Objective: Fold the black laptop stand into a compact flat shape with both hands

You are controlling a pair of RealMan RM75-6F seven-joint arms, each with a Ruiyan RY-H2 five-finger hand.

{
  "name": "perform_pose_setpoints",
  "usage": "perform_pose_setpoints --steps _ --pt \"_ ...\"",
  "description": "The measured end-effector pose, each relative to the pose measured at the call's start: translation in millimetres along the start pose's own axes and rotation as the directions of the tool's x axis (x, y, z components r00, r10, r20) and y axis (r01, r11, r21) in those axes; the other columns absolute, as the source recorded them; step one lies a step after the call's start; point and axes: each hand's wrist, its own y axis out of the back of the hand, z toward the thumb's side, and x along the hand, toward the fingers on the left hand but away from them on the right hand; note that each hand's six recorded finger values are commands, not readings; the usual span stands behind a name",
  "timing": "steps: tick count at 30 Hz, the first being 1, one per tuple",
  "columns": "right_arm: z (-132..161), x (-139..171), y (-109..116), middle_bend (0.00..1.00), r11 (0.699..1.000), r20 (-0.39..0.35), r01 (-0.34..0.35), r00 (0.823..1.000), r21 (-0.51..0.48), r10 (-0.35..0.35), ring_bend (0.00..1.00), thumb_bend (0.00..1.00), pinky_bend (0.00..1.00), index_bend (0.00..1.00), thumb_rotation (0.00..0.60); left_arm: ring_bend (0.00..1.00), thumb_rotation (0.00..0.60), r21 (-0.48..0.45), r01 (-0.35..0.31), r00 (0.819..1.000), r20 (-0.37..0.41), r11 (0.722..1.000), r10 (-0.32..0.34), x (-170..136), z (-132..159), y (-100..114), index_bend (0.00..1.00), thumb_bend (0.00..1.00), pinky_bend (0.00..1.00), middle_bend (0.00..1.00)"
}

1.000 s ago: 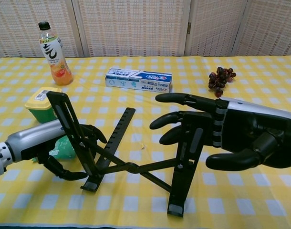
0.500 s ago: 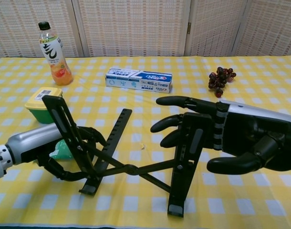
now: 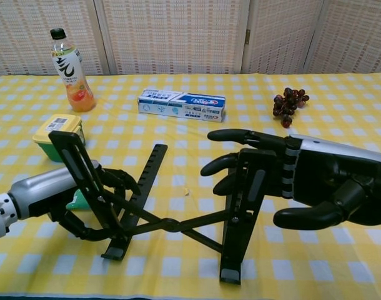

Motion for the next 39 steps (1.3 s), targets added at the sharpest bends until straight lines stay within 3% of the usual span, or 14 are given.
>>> perform_pose_setpoints --steps 12,21,31,39 --pt "-2 0 0 0.23 1.000 0.004 0.000 1.000 -0.001 0.000 0.23 0.26 0.13 0.10 0.600 0.24 0.600 0.003 0.012 1.000 0.008 1.000 -0.012 -3 2 -5 0.62 0.38 0.17 0.31" --pt "-2 1 2 0.22 0.999 0.008 0.009 1.000 0.038 -0.010 0.23 0.26 0.13 0.10 0.600 0.22 0.600 -0.011 0.000 1.000 0.012 1.000 0.000 -7 5 -3 0.37 0.37 0.16 0.31" --pt "-10 2 3 0.21 0.992 0.043 0.028 0.998 0.126 -0.034 0.23 0.26 0.13 0.10 0.600 0.17 0.600 -0.003 0.019 1.000 0.024 1.000 -0.018 -16 7 4 0.25 0.37 0.13 0.26" --pt "-22 1 3 0.18 0.965 0.101 0.027 0.993 0.261 -0.056 0.21 0.26 0.13 0.10 0.600 0.16 0.600 0.012 0.000 1.000 0.028 1.000 0.000 -27 9 10 0.24 0.37 0.13 0.26"
